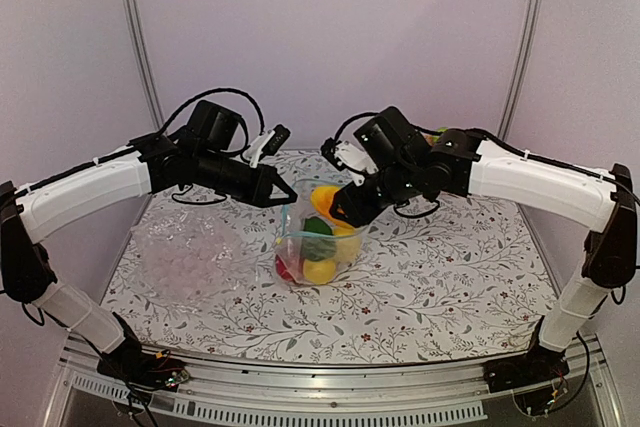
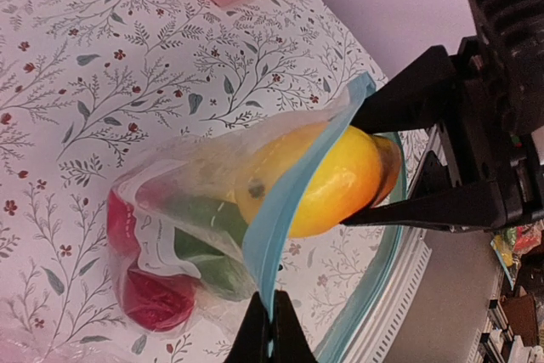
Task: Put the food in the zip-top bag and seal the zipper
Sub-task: Place the fake fruit in the zipper food storage bag.
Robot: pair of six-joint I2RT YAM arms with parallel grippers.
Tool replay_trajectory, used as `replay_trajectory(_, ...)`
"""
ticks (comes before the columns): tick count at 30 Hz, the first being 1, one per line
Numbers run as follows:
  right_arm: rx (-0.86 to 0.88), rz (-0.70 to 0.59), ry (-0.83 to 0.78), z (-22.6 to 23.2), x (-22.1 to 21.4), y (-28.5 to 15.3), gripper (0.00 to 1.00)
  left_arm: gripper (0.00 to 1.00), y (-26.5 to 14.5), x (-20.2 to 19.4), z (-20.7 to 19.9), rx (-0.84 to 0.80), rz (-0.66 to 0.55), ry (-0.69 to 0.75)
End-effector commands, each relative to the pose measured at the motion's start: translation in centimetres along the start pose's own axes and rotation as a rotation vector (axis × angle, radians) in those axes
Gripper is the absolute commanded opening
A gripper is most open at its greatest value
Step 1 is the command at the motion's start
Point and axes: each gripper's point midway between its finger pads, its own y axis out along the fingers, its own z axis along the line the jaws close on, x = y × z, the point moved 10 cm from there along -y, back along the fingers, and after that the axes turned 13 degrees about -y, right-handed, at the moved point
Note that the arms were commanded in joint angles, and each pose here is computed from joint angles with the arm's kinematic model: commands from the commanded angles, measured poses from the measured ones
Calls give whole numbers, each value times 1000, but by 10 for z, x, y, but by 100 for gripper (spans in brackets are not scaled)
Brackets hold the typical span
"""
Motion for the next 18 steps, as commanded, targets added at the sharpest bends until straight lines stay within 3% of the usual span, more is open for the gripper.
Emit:
replay_trajectory(1, -158, 57, -17, -1, 5, 5, 49, 0, -3, -2, -7, -15, -8, 27)
replay_trajectory(11, -143, 18, 17, -1, 13, -6, 76, 0, -2, -3, -6, -11, -4, 28)
replay_trajectory(18, -72, -114, 70, 0, 26, -52, 80, 0, -1, -3, -6, -12, -2, 26)
